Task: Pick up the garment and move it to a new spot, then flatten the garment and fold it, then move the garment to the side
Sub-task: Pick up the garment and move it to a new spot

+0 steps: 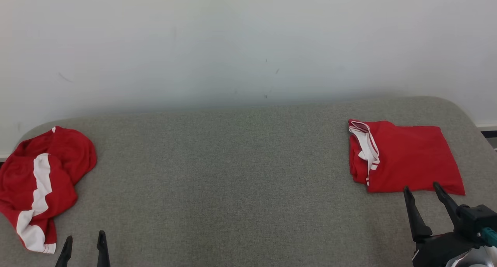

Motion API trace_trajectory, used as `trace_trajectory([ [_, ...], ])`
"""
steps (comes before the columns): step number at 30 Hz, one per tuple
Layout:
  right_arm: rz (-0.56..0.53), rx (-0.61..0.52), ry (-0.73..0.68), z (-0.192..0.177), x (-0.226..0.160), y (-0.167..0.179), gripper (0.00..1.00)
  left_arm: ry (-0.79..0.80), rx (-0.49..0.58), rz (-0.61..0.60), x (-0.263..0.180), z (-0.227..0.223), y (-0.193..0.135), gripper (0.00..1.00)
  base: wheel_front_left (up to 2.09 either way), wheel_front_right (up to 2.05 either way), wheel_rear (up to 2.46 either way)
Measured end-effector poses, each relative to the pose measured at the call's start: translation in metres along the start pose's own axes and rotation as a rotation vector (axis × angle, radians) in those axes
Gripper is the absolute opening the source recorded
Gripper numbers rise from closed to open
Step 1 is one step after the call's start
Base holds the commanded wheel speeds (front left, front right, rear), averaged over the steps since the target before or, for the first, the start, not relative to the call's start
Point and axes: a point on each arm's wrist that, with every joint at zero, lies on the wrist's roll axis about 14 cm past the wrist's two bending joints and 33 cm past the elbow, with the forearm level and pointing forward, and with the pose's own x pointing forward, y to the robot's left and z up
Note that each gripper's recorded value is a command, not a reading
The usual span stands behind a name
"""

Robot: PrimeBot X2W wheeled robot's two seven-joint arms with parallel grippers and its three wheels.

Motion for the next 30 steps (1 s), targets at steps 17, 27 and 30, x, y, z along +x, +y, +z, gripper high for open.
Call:
trace_trajectory([
  [17, -0.034, -0.036, -0.045, 0.007, -0.006, -0.002, 1.00, 0.000, 0.016, -0.002, -0.004, 0.005, -0.004, 1.00, 0.00, 0.00, 0.00],
  [27, 0.016, -0.031, -0.039, 0.002, 0.001, 0.020, 1.00, -0.008, 0.045, 0.056, -0.008, 0.014, 0.017, 1.00, 0.00, 0.00, 0.00],
  [30, 0.053, -0.030, -0.047, 0.004, 0.008, 0.034, 1.00, 0.002, 0.061, 0.087, -0.015, 0.013, 0.029, 1.00, 0.00, 0.00, 0.00],
])
